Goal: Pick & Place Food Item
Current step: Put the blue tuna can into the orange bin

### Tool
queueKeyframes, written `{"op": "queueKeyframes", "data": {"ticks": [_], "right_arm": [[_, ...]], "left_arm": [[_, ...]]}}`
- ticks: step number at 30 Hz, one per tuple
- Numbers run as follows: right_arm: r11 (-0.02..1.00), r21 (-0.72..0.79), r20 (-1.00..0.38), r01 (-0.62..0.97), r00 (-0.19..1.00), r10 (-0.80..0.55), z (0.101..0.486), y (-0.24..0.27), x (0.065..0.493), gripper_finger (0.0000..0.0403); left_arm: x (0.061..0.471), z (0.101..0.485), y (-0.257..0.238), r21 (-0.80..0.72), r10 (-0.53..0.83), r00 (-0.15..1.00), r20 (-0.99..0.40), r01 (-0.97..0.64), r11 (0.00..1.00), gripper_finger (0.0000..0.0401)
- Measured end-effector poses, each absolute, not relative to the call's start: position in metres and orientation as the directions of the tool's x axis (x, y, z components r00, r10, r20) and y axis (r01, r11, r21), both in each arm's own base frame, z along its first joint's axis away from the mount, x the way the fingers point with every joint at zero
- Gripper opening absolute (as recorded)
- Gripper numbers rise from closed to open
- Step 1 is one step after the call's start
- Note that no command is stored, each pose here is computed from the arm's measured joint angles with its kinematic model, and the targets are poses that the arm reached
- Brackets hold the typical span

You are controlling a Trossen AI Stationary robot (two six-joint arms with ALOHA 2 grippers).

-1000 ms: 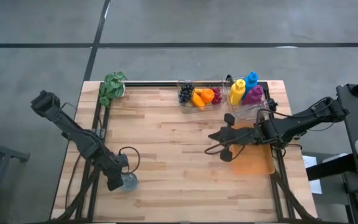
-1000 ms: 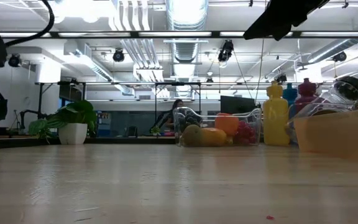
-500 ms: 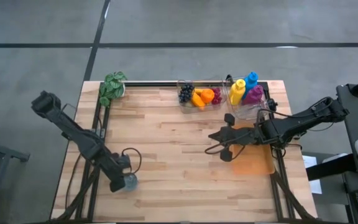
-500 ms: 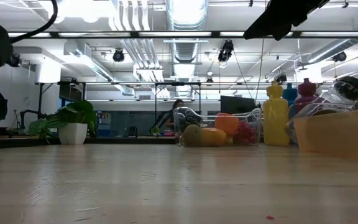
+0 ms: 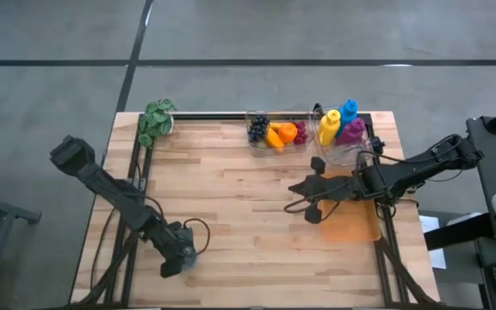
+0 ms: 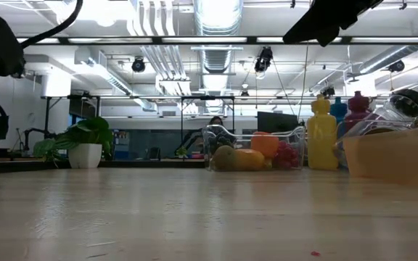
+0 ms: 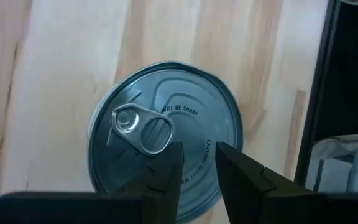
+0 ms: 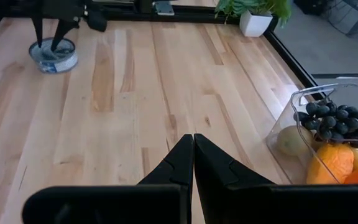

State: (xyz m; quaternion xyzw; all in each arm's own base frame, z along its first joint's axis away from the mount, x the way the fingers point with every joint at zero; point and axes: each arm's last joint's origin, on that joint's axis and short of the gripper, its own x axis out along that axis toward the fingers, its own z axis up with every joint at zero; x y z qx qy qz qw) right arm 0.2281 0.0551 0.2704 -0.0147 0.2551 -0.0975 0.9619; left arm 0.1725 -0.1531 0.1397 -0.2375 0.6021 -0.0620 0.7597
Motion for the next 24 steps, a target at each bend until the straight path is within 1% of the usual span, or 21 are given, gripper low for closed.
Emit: {"op": "queueKeyframes", "data": {"ticks": [3, 7, 14, 20, 24], "right_arm": [[0.981, -0.075, -0.483, 0.181, 0.854, -0.194, 0.271, 0.055, 0.228, 0.0008], [0.981, -0.075, -0.483, 0.181, 0.854, -0.194, 0.271, 0.055, 0.228, 0.0008], [0.981, -0.075, -0.483, 0.180, 0.854, -0.194, 0.271, 0.055, 0.228, 0.0008], [0.981, -0.075, -0.483, 0.180, 0.854, -0.194, 0.271, 0.055, 0.228, 0.0008], [0.981, -0.075, -0.484, 0.180, 0.853, -0.194, 0.271, 0.055, 0.228, 0.0008]], "left_arm": [[0.180, 0.140, -0.150, -0.433, -0.370, 0.329, -0.869, -0.146, 0.889, 0.0108], [0.191, 0.139, -0.140, -0.368, -0.287, 0.426, -0.858, -0.120, 0.922, 0.0108], [0.207, 0.139, -0.119, -0.249, -0.173, 0.522, -0.835, -0.078, 0.965, 0.0108], [0.216, 0.140, -0.102, -0.128, -0.064, 0.569, -0.820, -0.073, 0.989, 0.0108], [0.220, 0.140, -0.095, -0.075, -0.022, 0.586, -0.810, -0.067, 0.995, 0.0108]]}}
